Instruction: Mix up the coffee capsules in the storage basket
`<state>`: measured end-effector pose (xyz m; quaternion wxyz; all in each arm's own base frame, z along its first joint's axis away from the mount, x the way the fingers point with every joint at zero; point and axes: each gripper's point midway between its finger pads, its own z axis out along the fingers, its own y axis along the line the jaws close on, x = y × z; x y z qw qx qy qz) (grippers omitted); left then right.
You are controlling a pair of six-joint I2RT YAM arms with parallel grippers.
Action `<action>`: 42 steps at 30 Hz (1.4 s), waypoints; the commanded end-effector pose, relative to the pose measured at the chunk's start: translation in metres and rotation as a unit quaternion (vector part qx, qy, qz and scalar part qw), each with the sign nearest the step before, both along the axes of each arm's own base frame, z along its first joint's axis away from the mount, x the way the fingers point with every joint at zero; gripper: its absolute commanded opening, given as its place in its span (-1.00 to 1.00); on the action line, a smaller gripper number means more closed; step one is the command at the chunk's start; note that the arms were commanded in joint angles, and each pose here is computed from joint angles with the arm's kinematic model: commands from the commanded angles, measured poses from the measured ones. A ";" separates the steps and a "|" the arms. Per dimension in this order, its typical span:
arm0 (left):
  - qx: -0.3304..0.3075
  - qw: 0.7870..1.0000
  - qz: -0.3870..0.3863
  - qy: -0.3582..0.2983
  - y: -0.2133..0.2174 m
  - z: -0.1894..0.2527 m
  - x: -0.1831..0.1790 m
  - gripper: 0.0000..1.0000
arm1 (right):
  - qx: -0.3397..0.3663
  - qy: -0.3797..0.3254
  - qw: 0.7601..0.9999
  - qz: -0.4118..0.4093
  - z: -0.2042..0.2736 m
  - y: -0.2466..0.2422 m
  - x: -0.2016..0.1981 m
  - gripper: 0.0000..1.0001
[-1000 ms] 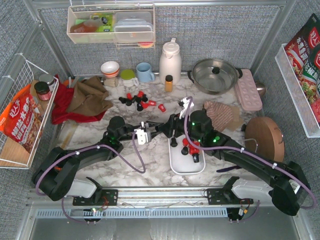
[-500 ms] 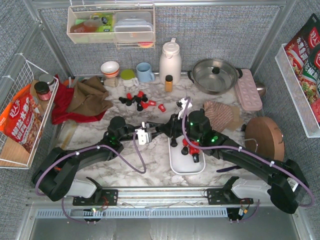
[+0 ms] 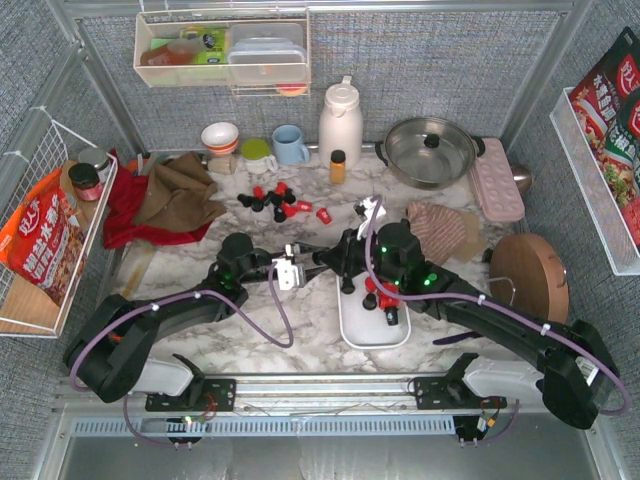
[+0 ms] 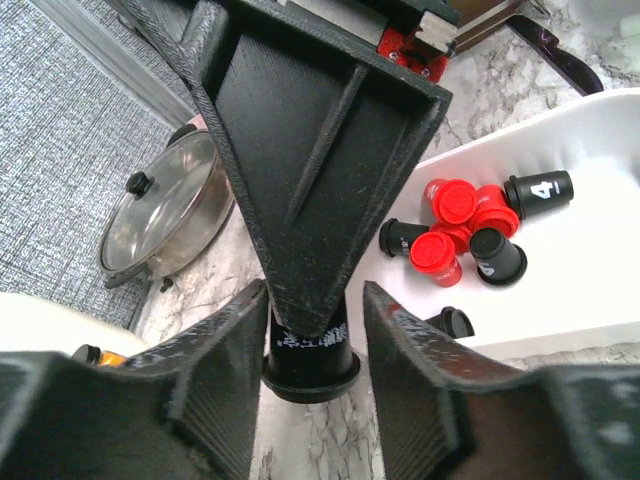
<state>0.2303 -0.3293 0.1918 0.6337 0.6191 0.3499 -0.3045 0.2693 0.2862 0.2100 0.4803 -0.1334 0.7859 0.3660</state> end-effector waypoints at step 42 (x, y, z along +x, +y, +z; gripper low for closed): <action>0.023 0.666 0.593 0.453 0.118 -0.102 0.235 0.38 | -0.244 -0.020 0.960 -0.138 -0.097 -0.102 0.028 0.50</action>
